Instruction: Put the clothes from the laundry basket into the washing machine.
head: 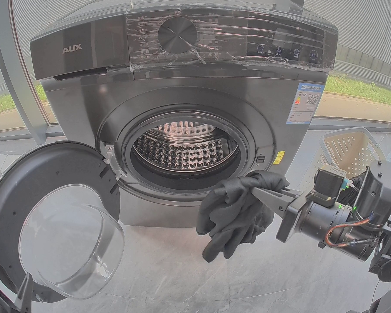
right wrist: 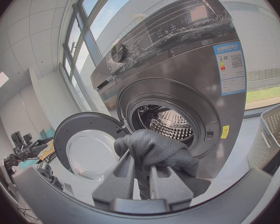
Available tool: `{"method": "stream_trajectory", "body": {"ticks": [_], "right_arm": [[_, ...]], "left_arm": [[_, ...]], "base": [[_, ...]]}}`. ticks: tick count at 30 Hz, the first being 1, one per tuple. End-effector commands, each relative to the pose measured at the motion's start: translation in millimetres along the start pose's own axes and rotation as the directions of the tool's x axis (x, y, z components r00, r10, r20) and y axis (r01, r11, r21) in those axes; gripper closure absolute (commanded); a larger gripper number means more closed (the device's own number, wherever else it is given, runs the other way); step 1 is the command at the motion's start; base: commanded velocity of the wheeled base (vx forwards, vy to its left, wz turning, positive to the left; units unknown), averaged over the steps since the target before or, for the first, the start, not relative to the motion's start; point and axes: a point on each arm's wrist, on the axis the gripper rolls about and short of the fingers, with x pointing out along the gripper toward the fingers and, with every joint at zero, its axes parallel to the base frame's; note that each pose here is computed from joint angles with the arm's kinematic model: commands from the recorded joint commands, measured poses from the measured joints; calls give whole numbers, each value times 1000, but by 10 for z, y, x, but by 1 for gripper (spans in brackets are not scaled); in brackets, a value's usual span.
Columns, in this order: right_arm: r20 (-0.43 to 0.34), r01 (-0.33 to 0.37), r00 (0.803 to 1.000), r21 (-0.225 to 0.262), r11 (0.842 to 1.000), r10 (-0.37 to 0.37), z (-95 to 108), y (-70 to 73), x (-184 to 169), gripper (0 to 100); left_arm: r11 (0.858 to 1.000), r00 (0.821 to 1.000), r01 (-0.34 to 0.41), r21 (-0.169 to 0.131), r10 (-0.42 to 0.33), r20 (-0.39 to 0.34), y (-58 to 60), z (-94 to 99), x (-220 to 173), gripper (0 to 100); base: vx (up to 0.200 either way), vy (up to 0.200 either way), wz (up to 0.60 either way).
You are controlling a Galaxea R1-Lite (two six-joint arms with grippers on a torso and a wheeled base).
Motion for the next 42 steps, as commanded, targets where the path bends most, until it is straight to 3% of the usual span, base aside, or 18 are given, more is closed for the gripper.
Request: {"method": "stream_trajectory", "body": {"ticks": [1, 4, 5, 6, 7, 8, 9, 13, 17, 20, 23, 28, 33, 37, 38, 42], "right_arm": [[27, -4, 1000, 11, 1000, 4, 9, 36, 259, 100], [32, -1, 999, 10, 1000, 1, 3, 26, 345, 100], [34, 0, 999, 10, 1000, -1, 4, 22, 354, 100], [22, 5, 1000, 9, 1000, -5, -32, 10, 403, 100], [16, 6, 1000, 10, 1000, -6, -54, 7, 424, 100], [16, 4, 1000, 9, 1000, -5, -57, 7, 427, 100], [20, -4, 1000, 9, 1000, 4, -81, 18, 458, 100], [44, -11, 999, 11, 1000, 11, -86, 34, 545, 100], [59, -9, 998, 14, 1000, 8, -58, 33, 576, 100], [62, -3, 998, 14, 1000, 2, -51, 20, 579, 100], [62, 1, 998, 18, 1000, -2, -46, 11, 577, 100], [67, -6, 998, 19, 1000, 5, -35, 32, 567, 100], [83, -13, 996, 20, 1000, 11, 6, 50, 567, 100], [92, -24, 996, 34, 999, 21, 29, 72, 577, 100], [97, -39, 995, 59, 998, 33, 40, 113, 587, 100], [99, -45, 994, 65, 997, 38, 42, 133, 592, 100]], "left_arm": [[985, 984, 173, -19, -173, -39, -10, 303, 95, 0], [952, 941, 297, -70, -305, -146, -27, 289, 257, 0], [948, 935, 310, -76, -318, -155, -29, 289, 271, 0], [920, 898, 375, -112, -390, -202, -37, 289, 359, 0], [907, 878, 402, -125, -421, -227, -39, 294, 418, 0], [904, 875, 408, -126, -427, -229, -40, 299, 427, 0], [874, 834, 460, -156, -486, -261, -42, 331, 564, 0], [813, 756, 556, -175, -582, -300, -54, 366, 908, 0], [771, 712, 612, -177, -634, -303, -124, 386, 1289, 0], [759, 694, 630, -165, -646, -319, -239, 374, 1519, 0], [736, 652, 654, -177, -667, -360, -416, 325, 1690, 0], [702, 607, 687, -186, -696, -385, -602, 267, 1887, 0], [703, 597, 683, -201, -695, -401, -685, 201, 2093, 0], [701, 582, 681, -214, -694, -424, -750, 117, 2211, 0], [698, 572, 681, -220, -696, -434, -813, 50, 2329, 0], [705, 578, 676, -216, -689, -437, -885, -71, 2502, 0]], "base": [[0, 0, 0], [0, 0, 0], [0, 0, 0], [0, 0, 0], [0, 0, 0], [0, 0, 0], [0, 0, 0], [0, 0, 0], [0, 0, 0], [0, 0, 0], [0, 0, 0], [0, 0, 0], [0, 0, 0], [0, 0, 0], [0, 0, 0], [0, 0, 0]]}}
